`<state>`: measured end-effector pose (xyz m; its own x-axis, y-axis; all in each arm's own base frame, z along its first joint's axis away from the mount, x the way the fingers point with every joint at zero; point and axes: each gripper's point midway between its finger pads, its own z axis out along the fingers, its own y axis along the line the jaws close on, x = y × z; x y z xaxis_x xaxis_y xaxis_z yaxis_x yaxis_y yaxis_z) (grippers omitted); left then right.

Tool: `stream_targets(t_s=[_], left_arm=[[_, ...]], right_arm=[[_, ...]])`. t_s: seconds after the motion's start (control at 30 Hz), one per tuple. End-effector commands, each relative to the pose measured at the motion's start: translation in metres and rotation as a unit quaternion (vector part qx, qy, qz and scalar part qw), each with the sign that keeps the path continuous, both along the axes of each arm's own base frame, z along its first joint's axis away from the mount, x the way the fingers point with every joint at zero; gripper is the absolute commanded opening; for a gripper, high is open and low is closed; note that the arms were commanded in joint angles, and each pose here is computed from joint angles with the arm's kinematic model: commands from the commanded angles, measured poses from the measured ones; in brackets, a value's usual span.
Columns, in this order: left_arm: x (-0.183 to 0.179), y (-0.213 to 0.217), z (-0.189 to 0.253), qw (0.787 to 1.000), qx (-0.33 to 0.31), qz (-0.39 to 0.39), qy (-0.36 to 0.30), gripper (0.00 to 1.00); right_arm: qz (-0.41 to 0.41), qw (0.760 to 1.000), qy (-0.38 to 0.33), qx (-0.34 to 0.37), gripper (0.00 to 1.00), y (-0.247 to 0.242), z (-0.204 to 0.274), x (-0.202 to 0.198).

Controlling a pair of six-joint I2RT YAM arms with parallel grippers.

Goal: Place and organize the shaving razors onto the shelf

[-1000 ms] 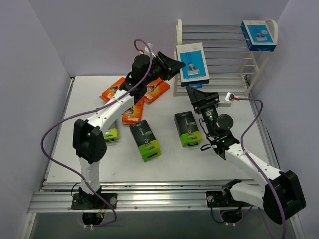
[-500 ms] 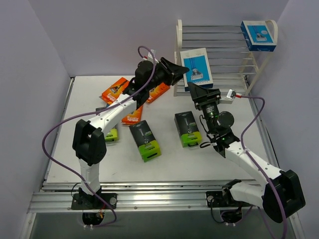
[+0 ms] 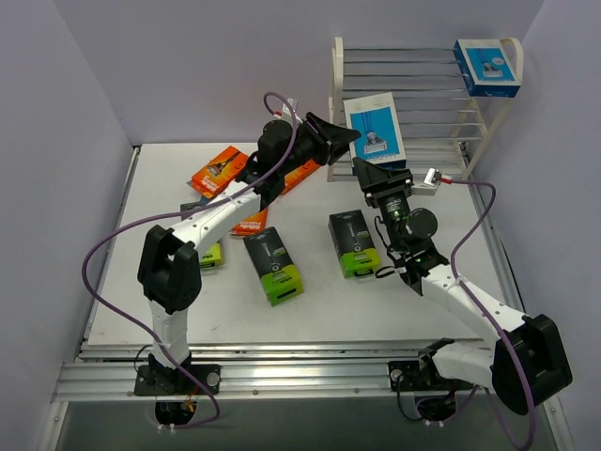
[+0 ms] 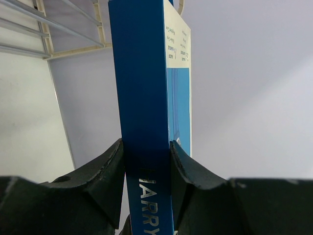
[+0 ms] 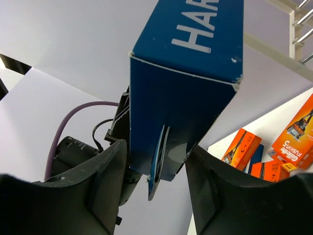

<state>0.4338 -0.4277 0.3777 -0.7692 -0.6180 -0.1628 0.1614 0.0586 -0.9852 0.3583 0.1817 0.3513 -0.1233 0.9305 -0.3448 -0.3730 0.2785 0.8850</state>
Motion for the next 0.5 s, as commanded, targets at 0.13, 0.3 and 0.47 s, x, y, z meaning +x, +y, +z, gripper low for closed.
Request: stream_targets(t_s=[0.13,0.3,0.47], left_arm=[[-0.027,0.004,0.056,0.997,-0.058,-0.009,-0.049,0.02],[-0.029,0.005,0.055,0.997,-0.058,-0.008,-0.051,0.02],[-0.029,0.004,0.054,0.997,-0.058,-0.01,-0.054,0.02]], right_arm=[[-0.018,0.998,-0.057,0.037,0.38,-0.011,0.041,-0.005],[-0.036,0.997,-0.051,0.04,0.25,-0.02,0.04,-0.006],[-0.051,0.997,-0.042,0.042,0.1,-0.026,0.038,-0.005]])
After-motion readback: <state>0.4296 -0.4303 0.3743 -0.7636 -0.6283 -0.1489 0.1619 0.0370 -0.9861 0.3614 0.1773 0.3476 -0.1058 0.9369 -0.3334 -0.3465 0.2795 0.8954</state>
